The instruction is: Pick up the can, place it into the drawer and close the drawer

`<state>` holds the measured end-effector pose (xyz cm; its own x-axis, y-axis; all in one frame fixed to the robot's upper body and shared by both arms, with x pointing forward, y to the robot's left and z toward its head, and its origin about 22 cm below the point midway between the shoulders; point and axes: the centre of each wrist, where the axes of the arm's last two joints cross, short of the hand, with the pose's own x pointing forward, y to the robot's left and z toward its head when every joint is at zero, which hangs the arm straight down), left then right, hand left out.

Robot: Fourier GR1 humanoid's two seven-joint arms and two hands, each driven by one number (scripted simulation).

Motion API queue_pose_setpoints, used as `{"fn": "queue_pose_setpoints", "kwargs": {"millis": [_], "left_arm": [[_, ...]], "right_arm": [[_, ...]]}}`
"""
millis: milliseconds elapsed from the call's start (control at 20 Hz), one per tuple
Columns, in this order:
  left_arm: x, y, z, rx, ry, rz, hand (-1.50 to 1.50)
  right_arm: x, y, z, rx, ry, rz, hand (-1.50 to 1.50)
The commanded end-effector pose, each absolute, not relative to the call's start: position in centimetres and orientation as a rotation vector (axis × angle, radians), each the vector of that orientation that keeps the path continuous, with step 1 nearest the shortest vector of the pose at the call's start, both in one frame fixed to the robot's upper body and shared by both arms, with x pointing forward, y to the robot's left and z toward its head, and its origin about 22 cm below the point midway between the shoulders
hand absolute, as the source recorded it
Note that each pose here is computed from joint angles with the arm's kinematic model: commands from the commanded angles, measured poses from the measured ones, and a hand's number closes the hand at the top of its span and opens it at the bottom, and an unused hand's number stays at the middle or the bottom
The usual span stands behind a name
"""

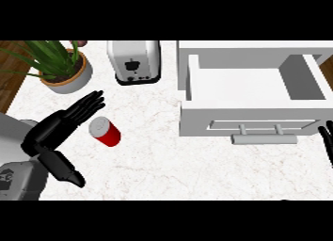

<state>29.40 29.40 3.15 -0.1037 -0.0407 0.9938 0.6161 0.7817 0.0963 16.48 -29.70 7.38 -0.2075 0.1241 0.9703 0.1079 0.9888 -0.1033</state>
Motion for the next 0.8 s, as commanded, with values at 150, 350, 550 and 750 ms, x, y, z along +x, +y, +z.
{"fn": "queue_pose_setpoints", "kwargs": {"millis": [150,350,550,750], "left_arm": [[31.0,30.6,-0.4,-0.430,-1.577,-0.589,-1.50],[31.6,32.6,-0.5,-0.417,-1.568,-0.575,-1.50],[30.1,33.8,-2.9,-0.425,-1.575,-0.593,-1.50],[33.4,31.5,-3.1,-0.399,-1.558,-0.599,-1.50]], "right_arm": [[16.6,-31.0,7.3,-0.163,-1.785,0.027,-1.50],[17.5,-31.3,7.1,-0.165,-1.770,0.046,-1.50],[16.5,-27.4,7.3,-0.156,-1.788,0.024,-1.50],[17.9,-30.1,6.8,-0.174,-1.783,0.028,-1.50]]}}
